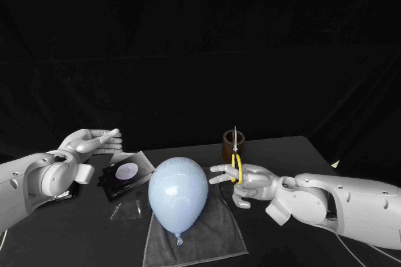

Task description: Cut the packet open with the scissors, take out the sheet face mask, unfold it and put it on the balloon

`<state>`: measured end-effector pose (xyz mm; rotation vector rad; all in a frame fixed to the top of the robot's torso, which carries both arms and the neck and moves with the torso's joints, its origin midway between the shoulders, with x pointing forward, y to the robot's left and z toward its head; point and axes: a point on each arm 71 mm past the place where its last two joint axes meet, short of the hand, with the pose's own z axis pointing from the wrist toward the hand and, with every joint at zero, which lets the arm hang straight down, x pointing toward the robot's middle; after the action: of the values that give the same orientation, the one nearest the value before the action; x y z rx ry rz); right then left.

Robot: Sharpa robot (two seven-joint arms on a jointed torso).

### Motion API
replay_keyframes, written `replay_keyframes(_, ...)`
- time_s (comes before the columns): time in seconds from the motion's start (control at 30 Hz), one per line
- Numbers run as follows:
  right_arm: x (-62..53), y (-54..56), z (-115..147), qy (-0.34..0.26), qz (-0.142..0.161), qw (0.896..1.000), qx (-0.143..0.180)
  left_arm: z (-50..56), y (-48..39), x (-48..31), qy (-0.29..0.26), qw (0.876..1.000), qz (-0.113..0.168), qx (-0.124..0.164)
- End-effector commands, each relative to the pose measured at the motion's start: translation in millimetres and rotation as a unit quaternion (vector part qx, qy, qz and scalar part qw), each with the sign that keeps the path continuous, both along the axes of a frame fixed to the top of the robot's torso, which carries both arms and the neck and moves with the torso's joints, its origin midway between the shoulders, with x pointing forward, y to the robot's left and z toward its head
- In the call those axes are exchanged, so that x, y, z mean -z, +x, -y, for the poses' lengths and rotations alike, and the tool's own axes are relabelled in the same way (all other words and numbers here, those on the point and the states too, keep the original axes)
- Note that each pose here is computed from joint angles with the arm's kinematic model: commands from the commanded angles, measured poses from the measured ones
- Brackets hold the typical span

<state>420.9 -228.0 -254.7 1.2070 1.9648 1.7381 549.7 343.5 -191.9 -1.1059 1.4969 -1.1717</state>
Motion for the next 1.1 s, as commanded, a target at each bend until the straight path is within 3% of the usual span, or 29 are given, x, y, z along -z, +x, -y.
replay_keyframes(0.03,-2.8,-3.1,-3,0.026,-0.008,0.999,-0.027,2.1,0.1,0.3,0.0,1.0,0.004,0.004)
replay_keyframes(0.5,-5.1,-2.8,-1,0.049,-0.012,0.998,-0.026,2.5,0.0,2.2,0.0,1.0,0.003,0.004)
replay_keyframes(1.1,-3.2,3.0,7,0.033,-0.009,0.999,0.014,2.6,-0.2,3.4,0.0,1.0,0.002,0.004)
